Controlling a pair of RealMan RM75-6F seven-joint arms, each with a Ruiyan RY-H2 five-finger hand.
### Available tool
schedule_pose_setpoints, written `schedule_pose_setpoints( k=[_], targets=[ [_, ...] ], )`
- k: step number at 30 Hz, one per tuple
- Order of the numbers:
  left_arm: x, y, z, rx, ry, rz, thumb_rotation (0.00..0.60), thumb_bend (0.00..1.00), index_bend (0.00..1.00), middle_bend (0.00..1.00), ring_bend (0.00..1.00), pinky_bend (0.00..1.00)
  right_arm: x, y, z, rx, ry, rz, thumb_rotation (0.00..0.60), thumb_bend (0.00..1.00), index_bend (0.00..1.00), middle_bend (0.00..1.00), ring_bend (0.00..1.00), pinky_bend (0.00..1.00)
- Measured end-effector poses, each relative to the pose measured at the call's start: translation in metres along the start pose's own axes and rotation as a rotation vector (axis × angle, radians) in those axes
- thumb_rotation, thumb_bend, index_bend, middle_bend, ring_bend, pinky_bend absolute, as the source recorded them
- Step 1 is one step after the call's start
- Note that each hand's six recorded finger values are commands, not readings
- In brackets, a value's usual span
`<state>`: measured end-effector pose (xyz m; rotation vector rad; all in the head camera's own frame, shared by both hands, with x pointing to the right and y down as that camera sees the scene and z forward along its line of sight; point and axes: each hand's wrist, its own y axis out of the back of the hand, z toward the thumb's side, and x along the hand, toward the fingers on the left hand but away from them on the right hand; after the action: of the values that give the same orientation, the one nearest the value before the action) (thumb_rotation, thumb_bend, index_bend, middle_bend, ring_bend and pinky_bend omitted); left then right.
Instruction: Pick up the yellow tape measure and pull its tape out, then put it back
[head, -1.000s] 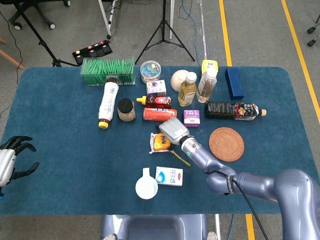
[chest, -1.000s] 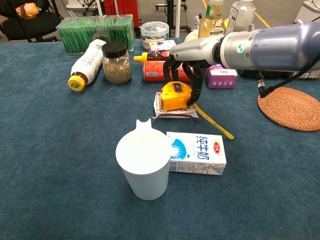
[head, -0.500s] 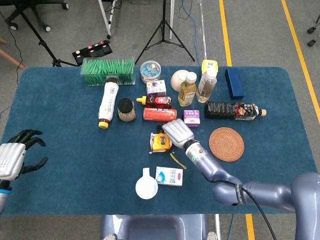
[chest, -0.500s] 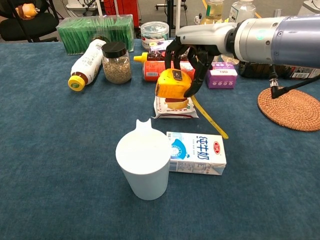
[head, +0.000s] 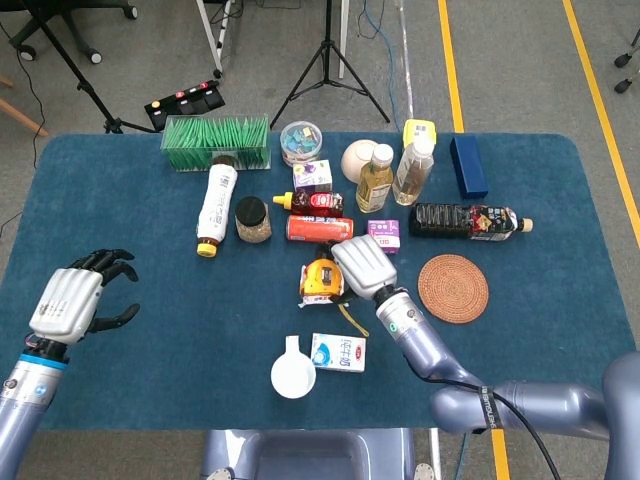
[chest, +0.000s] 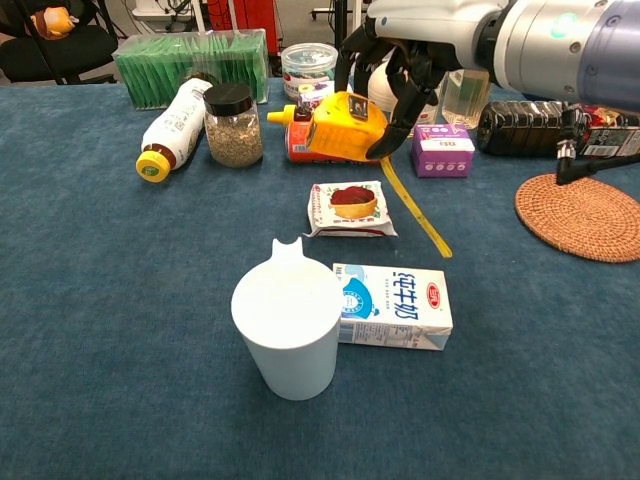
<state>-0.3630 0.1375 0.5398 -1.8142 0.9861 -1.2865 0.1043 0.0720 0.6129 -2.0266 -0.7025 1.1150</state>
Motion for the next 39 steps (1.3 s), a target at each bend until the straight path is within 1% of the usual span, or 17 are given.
schedule_pose_setpoints(
  k=[3, 10, 16, 22, 30, 34, 39],
  targets=[
    [0.008, -0.003, 0.017, -0.016, -0.025, -0.006, 0.600, 0.23, 0.42, 0.29, 0.25, 0.37, 0.003, 0.000, 0.000, 0.005, -0.011, -0.010, 0.600, 0.15, 0.59, 0.58, 0.70, 0.69],
    [0.023, -0.012, 0.051, -0.066, -0.046, -0.014, 0.600, 0.22, 0.42, 0.30, 0.25, 0.38, 0.006, 0.002, -0.002, 0.007, -0.035, -0.021, 0.600, 0.15, 0.59, 0.58, 0.70, 0.69],
    [0.031, -0.018, 0.073, -0.083, -0.053, 0.009, 0.600, 0.21, 0.42, 0.30, 0.25, 0.39, 0.006, 0.006, -0.004, 0.003, -0.060, -0.038, 0.600, 0.15, 0.59, 0.58, 0.70, 0.69],
    [0.044, -0.022, 0.093, -0.070, -0.060, 0.039, 0.600, 0.20, 0.42, 0.30, 0.25, 0.39, 0.005, 0.006, -0.008, -0.002, -0.096, -0.041, 0.600, 0.15, 0.59, 0.58, 0.70, 0.69],
    [0.059, -0.030, 0.102, -0.054, -0.044, 0.034, 0.600, 0.20, 0.42, 0.30, 0.25, 0.39, 0.003, 0.005, -0.005, -0.018, -0.113, -0.045, 0.600, 0.15, 0.59, 0.58, 0.70, 0.69],
    [0.068, -0.029, 0.104, -0.052, -0.040, 0.035, 0.600, 0.20, 0.42, 0.30, 0.25, 0.39, -0.003, 0.004, -0.002, -0.030, -0.117, -0.050, 0.600, 0.15, 0.59, 0.58, 0.70, 0.69],
    [0.079, -0.029, 0.106, -0.053, -0.035, 0.032, 0.600, 0.19, 0.40, 0.30, 0.25, 0.39, -0.010, 0.004, 0.004, -0.041, -0.118, -0.056, 0.600, 0.15, 0.59, 0.58, 0.70, 0.69]
  ],
)
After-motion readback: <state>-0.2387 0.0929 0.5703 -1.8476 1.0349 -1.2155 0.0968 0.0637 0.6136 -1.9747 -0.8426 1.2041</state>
